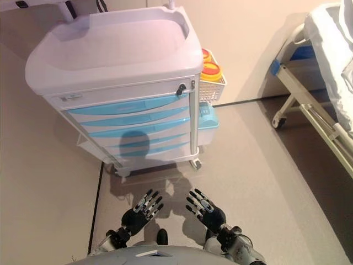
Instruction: Open the drawer and pick up the medicine
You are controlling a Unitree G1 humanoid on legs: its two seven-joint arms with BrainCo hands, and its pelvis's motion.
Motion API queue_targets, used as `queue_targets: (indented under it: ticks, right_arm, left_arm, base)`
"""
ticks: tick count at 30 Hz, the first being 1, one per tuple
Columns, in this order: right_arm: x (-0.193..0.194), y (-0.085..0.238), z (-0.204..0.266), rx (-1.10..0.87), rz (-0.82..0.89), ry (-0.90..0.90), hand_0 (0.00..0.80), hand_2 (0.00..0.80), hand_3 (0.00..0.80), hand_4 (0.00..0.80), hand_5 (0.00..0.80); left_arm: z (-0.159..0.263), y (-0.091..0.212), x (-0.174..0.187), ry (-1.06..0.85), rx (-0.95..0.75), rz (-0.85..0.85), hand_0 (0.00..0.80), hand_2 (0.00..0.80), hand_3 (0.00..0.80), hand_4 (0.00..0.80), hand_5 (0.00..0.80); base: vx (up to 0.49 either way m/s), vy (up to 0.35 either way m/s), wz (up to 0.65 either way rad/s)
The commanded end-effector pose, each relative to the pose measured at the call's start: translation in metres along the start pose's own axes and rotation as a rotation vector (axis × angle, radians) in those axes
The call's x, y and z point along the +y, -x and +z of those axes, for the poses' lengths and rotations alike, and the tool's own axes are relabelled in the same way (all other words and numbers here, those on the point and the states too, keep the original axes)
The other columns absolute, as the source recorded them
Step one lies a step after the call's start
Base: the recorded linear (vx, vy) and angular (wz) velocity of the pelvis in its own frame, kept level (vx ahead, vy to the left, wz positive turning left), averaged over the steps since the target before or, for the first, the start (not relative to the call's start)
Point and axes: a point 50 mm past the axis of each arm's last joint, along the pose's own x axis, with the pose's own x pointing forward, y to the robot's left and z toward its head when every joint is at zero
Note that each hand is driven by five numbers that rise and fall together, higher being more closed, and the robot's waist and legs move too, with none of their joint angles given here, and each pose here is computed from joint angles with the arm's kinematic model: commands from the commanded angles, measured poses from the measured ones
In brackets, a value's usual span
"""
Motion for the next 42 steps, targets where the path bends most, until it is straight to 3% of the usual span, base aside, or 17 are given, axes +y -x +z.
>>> queue_targets:
  ticks: [1, 9, 24, 34, 42]
  right_arm:
    - [0.02, -0.019, 0.035, -0.086, 0.11, 0.132, 0.0, 0.0, 0.0, 0.0, 0.0]
    - [0.027, -0.021, 0.06, -0.189, 0.136, 0.164, 0.0, 0.0, 0.0, 0.0, 0.0]
    - [0.028, -0.017, 0.051, -0.162, 0.141, 0.147, 0.0, 0.0, 0.0, 0.0, 0.0]
    - [0.031, -0.018, 0.047, -0.098, 0.175, 0.149, 0.0, 0.0, 0.0, 0.0, 0.0]
    - [0.029, -0.019, 0.048, -0.068, 0.191, 0.157, 0.0, 0.0, 0.0, 0.0, 0.0]
  left_arm:
    - [0.018, -0.025, -0.029, -0.022, -0.049, -0.191, 0.0, 0.0, 0.0, 0.0, 0.0]
    - [0.041, -0.038, -0.045, -0.032, -0.133, -0.286, 0.0, 0.0, 0.0, 0.0, 0.0]
    - [0.078, -0.062, -0.087, 0.07, -0.379, -0.471, 0.0, 0.0, 0.0, 0.0, 0.0]
    - [0.127, -0.08, -0.134, 0.209, -0.597, -0.666, 0.0, 0.0, 0.0, 0.0, 0.0]
    - [0.193, -0.078, -0.169, 0.322, -0.757, -0.837, 0.0, 0.0, 0.0, 0.0, 0.0]
  base:
    - [-0.066, 0.088, -0.01]
    - [-0.028, 0.062, 0.05]
    - [0.052, 0.058, -0.07]
    - [0.043, 0.081, -0.1]
    - [0.023, 0.045, -0.08]
